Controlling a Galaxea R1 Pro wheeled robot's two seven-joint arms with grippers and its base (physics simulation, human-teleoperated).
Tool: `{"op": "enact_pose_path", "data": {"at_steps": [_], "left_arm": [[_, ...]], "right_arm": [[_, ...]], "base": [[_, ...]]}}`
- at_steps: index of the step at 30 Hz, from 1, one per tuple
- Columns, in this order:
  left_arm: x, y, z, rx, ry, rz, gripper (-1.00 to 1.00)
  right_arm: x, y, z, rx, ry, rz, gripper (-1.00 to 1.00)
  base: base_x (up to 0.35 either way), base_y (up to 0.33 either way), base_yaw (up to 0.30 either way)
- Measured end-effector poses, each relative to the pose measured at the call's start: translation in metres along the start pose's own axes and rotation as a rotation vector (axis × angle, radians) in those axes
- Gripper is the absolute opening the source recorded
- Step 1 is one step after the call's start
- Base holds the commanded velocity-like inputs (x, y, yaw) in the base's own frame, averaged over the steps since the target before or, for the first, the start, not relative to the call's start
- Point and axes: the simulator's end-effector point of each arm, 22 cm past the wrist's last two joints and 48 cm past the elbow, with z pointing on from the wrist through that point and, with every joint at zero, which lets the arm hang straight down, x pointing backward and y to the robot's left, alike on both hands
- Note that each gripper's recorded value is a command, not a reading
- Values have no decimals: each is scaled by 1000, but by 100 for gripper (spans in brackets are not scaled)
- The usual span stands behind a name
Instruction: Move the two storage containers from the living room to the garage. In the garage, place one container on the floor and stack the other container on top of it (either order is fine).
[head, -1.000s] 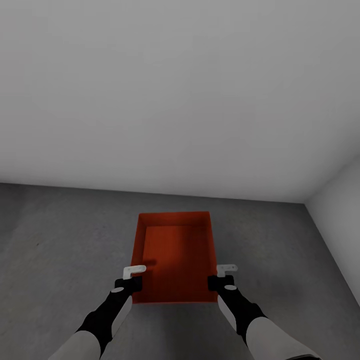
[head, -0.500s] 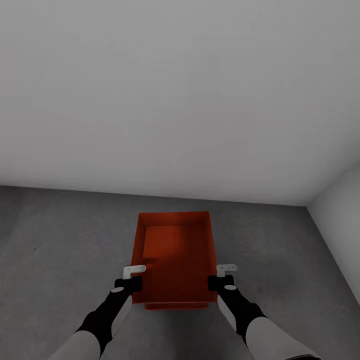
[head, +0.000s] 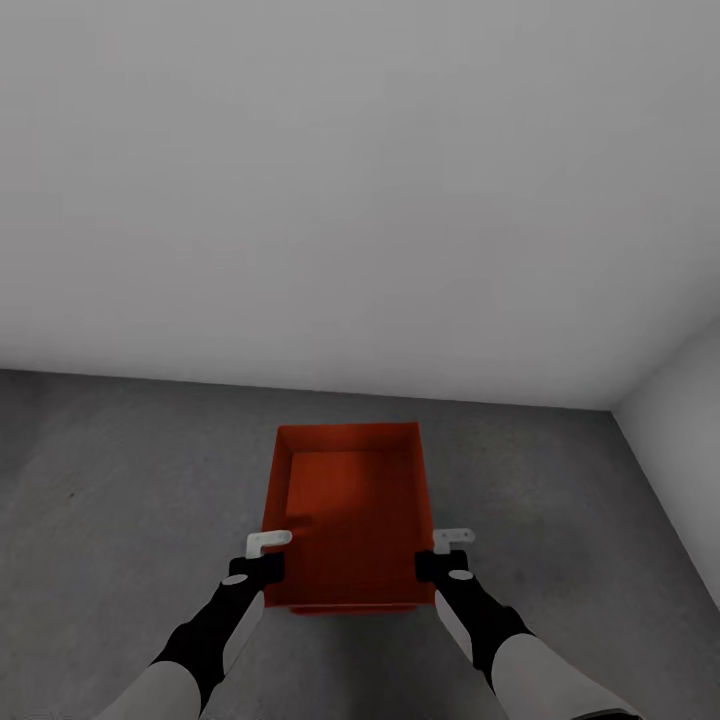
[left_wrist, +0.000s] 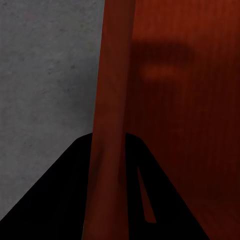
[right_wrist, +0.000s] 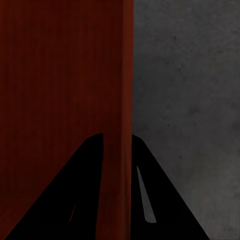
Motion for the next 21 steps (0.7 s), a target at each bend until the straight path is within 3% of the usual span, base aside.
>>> {"op": "enact_pose_path", "data": {"at_steps": [21], "left_arm": [[0,-1,0,0,0,-1,-100]], "right_arm": [[0,-1,0,0,0,-1,-100]], "base": [[-1,0,0]]}}
